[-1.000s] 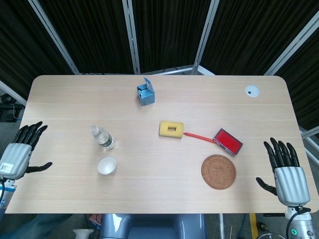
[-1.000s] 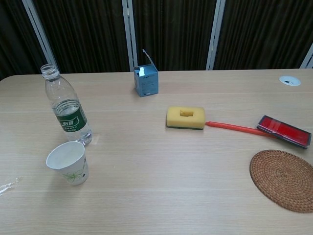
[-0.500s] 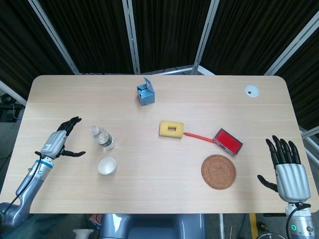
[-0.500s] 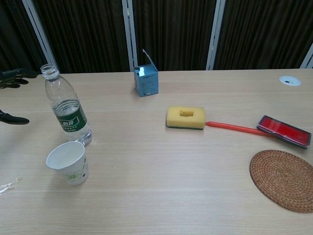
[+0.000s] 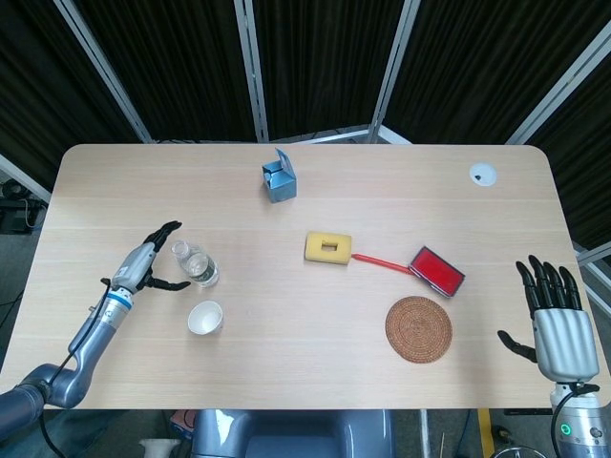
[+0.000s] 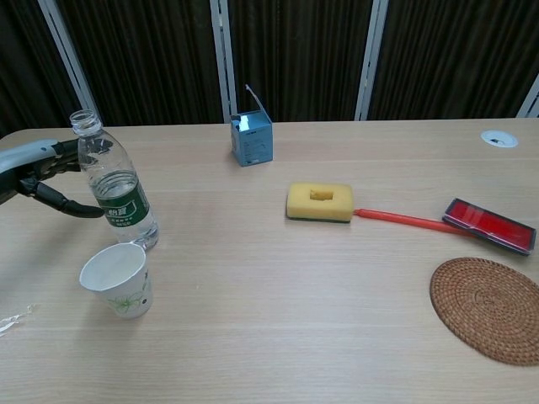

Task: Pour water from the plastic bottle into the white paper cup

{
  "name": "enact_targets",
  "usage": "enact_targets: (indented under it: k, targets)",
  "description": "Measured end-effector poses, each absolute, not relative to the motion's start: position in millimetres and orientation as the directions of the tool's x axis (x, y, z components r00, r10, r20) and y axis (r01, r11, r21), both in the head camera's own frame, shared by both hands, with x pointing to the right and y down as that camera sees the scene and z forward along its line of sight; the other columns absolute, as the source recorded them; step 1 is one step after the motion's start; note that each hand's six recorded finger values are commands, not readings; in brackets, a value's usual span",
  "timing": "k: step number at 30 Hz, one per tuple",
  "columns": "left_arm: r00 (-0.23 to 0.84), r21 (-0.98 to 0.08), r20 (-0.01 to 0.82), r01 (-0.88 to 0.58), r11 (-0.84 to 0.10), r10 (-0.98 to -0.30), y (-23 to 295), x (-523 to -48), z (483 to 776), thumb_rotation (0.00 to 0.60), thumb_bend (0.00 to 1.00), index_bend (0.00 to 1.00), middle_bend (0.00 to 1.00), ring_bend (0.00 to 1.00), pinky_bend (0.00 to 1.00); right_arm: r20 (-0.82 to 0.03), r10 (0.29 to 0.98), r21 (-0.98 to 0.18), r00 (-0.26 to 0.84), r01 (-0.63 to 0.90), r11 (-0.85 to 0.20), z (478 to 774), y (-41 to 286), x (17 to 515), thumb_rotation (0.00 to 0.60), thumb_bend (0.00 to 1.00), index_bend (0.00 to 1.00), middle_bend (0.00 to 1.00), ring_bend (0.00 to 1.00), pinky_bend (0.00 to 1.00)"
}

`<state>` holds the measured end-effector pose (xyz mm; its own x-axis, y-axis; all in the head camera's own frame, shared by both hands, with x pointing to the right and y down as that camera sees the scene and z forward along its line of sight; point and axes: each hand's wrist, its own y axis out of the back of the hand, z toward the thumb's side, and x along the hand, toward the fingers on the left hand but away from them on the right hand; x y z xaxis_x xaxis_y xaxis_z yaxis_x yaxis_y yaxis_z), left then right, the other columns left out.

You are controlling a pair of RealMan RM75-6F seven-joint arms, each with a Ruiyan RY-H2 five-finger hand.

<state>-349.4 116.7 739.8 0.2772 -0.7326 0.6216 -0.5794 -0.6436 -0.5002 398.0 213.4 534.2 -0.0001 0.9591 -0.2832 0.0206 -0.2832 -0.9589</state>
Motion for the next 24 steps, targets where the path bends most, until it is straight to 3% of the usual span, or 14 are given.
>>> enact_targets:
  k: [16, 19, 24]
  targets:
    - [0.332, -0.405, 0.635, -0.626, -0.667, -0.697, 115.0, -318.1, 769.4, 0.6, 0.0, 0.01, 0.0, 0.0, 0.01, -0.295, 0.955, -0.955, -0.016, 0.013, -0.295, 541.6, 210.5, 400.8, 0.6, 0.0, 0.0, 0.0, 0.0, 0.0]
    - [0.341, -0.383, 0.638, -0.638, -0.668, -0.691, 116.8, -312.8, 773.8, 0.6, 0.04, 0.07, 0.02, 0.0, 0.06, -0.294, 0.956, -0.956, -0.017, 0.015, -0.293, 541.2, 210.5, 400.9, 0.6, 0.0, 0.0, 0.0, 0.0, 0.0]
    - [0.347, -0.353, 0.638, -0.661, -0.662, -0.687, 117.0, -306.3, 777.8, 0.6, 0.22, 0.27, 0.21, 0.1, 0.18, -0.293, 0.956, -0.956, -0.019, 0.02, -0.293, 540.6, 210.3, 401.5, 0.6, 0.0, 0.0, 0.0, 0.0, 0.0]
